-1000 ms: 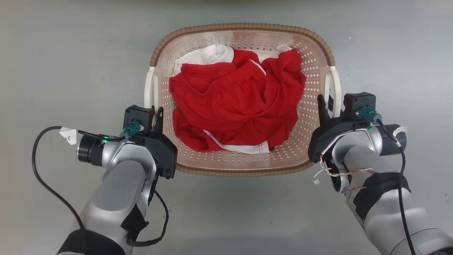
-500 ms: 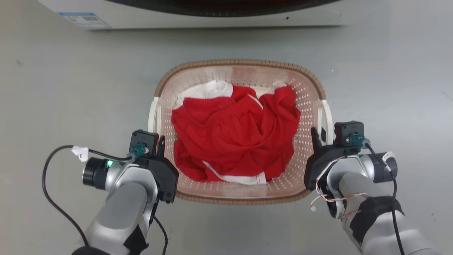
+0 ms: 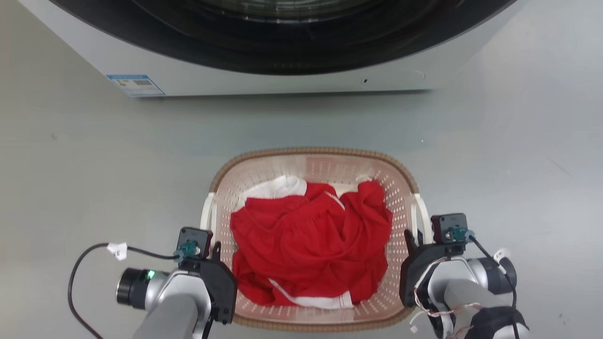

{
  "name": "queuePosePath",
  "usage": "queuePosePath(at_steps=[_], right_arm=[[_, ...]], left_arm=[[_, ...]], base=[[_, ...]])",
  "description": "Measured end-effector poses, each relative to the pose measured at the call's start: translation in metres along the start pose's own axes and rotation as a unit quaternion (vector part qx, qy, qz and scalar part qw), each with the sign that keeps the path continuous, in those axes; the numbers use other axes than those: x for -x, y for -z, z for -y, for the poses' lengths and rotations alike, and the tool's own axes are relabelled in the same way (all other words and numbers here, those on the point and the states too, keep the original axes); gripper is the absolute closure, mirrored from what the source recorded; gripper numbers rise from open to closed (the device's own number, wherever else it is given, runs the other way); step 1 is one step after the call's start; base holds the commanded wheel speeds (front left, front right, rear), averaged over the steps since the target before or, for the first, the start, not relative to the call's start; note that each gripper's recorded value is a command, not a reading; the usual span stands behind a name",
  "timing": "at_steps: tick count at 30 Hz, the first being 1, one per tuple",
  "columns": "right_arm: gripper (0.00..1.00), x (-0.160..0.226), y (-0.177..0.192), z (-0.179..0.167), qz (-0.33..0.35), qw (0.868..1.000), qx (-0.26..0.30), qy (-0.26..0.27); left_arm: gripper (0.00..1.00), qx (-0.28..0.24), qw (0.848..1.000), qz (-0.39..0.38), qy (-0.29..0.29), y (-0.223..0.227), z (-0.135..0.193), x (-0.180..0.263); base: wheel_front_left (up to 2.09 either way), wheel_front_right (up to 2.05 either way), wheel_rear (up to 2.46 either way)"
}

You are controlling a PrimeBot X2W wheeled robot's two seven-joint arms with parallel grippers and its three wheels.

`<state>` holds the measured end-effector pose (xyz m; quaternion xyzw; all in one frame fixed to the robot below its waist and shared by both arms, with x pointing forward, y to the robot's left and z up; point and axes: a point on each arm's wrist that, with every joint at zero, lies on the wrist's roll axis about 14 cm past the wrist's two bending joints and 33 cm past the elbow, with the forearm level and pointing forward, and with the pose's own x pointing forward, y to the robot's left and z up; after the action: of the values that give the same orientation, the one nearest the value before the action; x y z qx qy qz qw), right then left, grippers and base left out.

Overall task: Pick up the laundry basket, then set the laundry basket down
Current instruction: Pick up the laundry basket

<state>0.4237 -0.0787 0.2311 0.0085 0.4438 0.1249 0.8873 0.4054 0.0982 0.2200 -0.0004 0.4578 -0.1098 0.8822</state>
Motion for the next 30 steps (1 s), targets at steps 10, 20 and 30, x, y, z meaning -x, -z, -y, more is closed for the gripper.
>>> queuePosePath(at_steps=[10,20,30], right_arm=[[1.00,0.032,0.019,-0.011,-0.020,1.000,-0.006,-0.006],[1.00,0.062,0.041,-0.019,-0.047,0.999,-0.016,-0.004],[1.00,0.090,0.056,-0.029,-0.065,0.998,-0.018,-0.008]], left_arm=[[1.00,0.005,1.000,-0.014,0.000,0.018,0.007,0.030],[1.00,0.008,1.000,-0.024,0.002,0.034,0.015,0.058],[1.00,0.003,1.000,-0.031,0.002,0.048,0.021,0.084]], base=[[0.00,0.00,0.00],[0.00,0.00,0.00],[0.00,0.00,0.00]])
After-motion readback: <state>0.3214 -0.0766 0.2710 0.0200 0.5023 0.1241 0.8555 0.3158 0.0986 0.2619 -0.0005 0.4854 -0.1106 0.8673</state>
